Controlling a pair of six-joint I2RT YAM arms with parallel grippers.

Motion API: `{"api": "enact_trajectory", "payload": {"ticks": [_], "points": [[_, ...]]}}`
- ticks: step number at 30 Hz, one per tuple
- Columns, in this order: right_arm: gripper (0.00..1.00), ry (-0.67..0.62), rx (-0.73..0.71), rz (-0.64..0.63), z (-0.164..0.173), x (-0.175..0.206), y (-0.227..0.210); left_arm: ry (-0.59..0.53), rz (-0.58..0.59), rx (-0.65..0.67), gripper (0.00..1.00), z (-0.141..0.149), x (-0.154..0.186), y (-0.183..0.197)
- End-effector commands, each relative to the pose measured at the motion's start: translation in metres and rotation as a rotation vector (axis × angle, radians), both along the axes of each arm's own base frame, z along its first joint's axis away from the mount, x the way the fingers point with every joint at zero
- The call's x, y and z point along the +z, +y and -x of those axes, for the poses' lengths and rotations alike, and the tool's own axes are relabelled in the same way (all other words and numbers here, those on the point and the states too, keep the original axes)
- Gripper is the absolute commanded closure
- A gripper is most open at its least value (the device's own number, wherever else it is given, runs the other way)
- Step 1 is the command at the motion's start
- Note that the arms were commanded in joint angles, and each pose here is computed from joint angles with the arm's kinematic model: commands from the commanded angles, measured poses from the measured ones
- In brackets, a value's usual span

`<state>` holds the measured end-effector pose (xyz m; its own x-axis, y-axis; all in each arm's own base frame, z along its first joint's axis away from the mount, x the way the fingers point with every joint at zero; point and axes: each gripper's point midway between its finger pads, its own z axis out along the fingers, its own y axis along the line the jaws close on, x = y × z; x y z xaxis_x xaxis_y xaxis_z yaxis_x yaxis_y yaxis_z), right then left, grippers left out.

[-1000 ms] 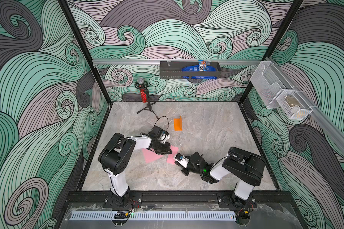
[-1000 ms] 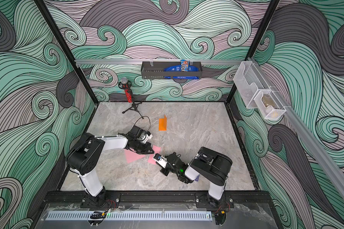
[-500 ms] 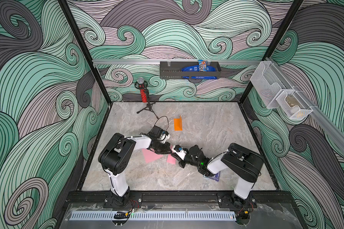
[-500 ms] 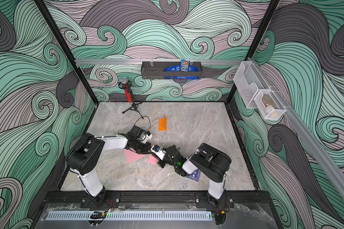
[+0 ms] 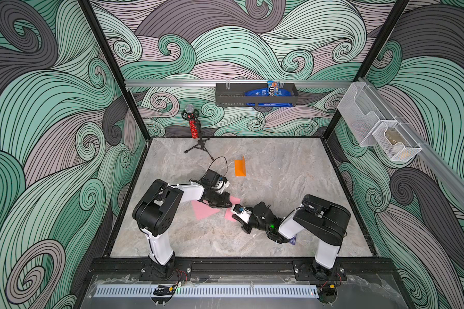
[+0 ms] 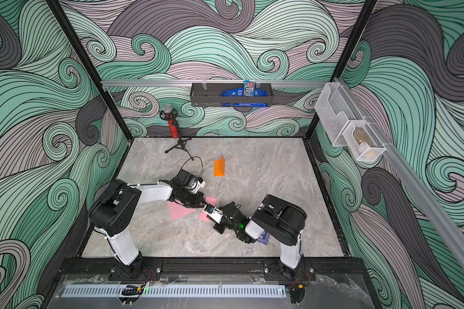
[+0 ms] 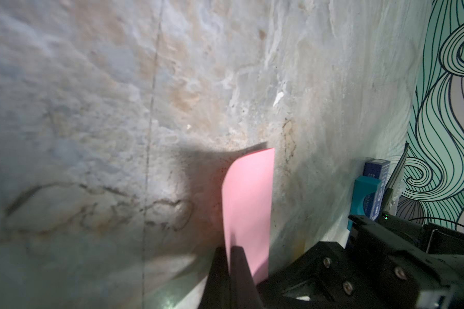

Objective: Fold the square paper along the opposite sides
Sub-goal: Smooth out the paper at the center of the board.

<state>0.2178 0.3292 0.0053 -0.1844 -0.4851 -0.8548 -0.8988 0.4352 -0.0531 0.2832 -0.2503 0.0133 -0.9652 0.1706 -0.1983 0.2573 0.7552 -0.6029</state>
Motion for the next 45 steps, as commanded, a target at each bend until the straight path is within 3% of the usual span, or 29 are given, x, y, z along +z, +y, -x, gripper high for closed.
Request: {"api": "enact_trajectory", "payload": {"ticks": [1,18,24,31,37,45], "points": [[0.97,0.172,0.016,0.197,0.040,-0.058,-0.038,0.037,-0.161,0.053,1.00,0.005,-0.026,0.030],[0.96,0.240,0.013,0.270,0.079,-0.077,-0.045,0.035,-0.162,0.054,1.00,0.003,-0.026,0.030],[0.92,0.213,0.036,0.183,0.081,-0.046,-0.038,0.042,-0.160,0.051,1.00,0.004,-0.026,0.028],[0.90,0.030,-0.123,-0.252,-0.007,0.072,-0.033,0.047,-0.154,0.048,1.00,0.007,-0.026,0.028],[0.91,-0.113,-0.191,-0.166,-0.071,0.057,-0.018,0.057,-0.156,0.047,1.00,0.010,-0.029,0.029],[0.91,-0.106,-0.218,-0.065,-0.096,0.013,-0.011,0.076,-0.151,0.046,1.00,0.014,-0.032,0.028]]}}
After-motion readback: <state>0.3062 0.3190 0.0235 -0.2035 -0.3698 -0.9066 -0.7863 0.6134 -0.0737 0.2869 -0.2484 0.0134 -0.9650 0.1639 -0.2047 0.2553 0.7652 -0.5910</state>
